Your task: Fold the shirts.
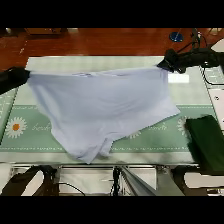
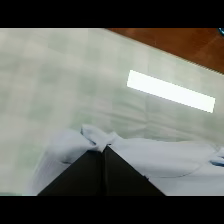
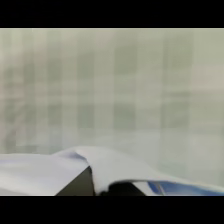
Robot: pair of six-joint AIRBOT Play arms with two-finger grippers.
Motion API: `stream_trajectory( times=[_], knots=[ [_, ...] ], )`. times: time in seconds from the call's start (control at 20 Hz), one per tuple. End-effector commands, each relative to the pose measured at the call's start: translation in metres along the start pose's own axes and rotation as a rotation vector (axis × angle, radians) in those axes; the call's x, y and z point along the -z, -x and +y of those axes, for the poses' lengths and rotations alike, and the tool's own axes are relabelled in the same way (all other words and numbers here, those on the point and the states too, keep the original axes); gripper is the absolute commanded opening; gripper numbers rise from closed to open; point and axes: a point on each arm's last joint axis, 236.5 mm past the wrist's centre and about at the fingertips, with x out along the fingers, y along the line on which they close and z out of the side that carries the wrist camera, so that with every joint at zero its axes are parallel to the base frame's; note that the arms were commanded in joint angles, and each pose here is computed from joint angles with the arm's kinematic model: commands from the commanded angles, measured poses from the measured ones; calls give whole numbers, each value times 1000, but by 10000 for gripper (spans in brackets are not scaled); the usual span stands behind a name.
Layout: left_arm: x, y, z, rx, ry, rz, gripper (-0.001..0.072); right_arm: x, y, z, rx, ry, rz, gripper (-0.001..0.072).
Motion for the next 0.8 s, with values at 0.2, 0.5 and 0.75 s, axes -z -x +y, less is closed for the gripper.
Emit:
stream_trajectory(
  times=[0.2, 0.5, 0.75],
  knots=[
    [61, -119, -22, 14, -40, 69, 17, -35, -41, -44, 74, 95, -124, 27],
    [95, -138, -16, 4, -35, 172, 151, -18, -54, -51, 67, 141, -46, 368],
    [46, -77, 0, 14, -16, 296, 400, -48, 45, -42, 120, 231, -102, 441]
  ],
)
